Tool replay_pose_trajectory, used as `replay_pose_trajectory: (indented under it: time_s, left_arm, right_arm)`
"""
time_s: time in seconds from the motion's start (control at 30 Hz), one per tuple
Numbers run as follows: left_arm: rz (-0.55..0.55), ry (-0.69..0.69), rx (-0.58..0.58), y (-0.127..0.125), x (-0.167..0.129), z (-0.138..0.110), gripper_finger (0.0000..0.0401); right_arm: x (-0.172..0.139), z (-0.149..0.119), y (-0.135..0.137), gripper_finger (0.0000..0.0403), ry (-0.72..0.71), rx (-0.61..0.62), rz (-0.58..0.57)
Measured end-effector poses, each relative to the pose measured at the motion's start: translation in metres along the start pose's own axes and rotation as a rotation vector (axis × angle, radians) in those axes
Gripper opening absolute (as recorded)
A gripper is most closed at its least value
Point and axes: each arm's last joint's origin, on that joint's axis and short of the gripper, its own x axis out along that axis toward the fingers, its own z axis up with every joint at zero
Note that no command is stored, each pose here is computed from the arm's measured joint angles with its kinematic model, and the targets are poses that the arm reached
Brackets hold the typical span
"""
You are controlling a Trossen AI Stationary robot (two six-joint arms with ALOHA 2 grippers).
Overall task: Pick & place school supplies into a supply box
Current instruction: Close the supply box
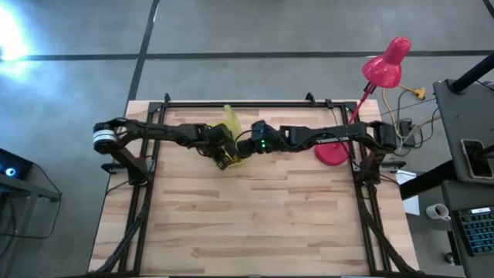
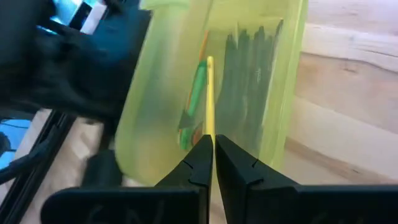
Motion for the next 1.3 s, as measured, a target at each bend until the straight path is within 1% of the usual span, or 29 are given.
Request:
replay_pose_trajectory:
  time_s: [0.1,0.17,0.27,0.37,0.5,0.7,0.77,0.83,0.9,0.97,1.07,1.17,1.23,1.3]
  left_arm:
    - [0.008,0.011,0.000,0.002,-0.019,-0.005,0.0006]
    - [0.014,-0.007,0.001,0.003,-0.033,-0.008,0.0006]
    - [0.049,-0.048,0.001,0.005,-0.054,-0.012,0.0006]
    - [0.108,-0.038,-0.012,0.010,-0.073,-0.021,0.0006]
    - [0.162,-0.028,-0.074,0.018,-0.094,-0.039,0.0006]
    - [0.106,-0.153,-0.206,0.026,-0.114,-0.060,0.0006]
    - [0.111,-0.159,-0.244,0.030,-0.112,-0.069,0.0006]
    - [0.115,-0.127,-0.281,0.034,-0.103,-0.079,0.0006]
    - [0.122,-0.060,-0.315,0.039,-0.089,-0.091,0.0006]
    - [0.136,-0.029,-0.356,0.043,-0.071,-0.102,0.0006]
    - [0.069,-0.123,-0.430,0.045,-0.050,-0.107,0.0006]
    - [-0.015,-0.250,-0.508,0.048,-0.035,-0.104,0.0006]
    - [-0.035,-0.283,-0.558,0.052,-0.025,-0.106,0.0006]
    - [-0.029,-0.280,-0.588,0.055,-0.014,-0.108,0.0006]
  right_arm:
    - [0.005,-0.002,0.001,0.0013,0.013,-0.003,-0.002]
    - [0.007,-0.003,0.002,0.0013,0.017,-0.005,0.003]
    - [0.010,-0.004,0.003,0.0013,0.021,-0.007,0.002]
    - [0.013,-0.005,0.006,0.0013,0.020,-0.014,0.008]
    - [0.016,-0.006,0.011,0.0013,0.013,-0.030,0.029]
    - [0.016,-0.005,0.012,0.0013,-0.015,-0.050,0.051]
    - [0.020,-0.007,0.013,0.0013,-0.021,-0.051,0.065]
    - [0.025,-0.010,0.012,0.0013,0.001,-0.049,0.077]
    - [0.033,-0.014,0.012,0.0013,0.021,-0.048,0.100]
    - [0.040,-0.017,0.011,0.0013,0.047,-0.050,0.104]
    - [0.050,-0.020,0.014,0.0013,0.061,-0.050,0.105]
    - [0.059,-0.022,0.015,0.0013,0.068,-0.054,0.098]
    - [0.068,-0.025,0.014,0.0013,0.073,-0.055,0.090]
    - [0.078,-0.028,0.013,0.0013,0.082,-0.058,0.077]
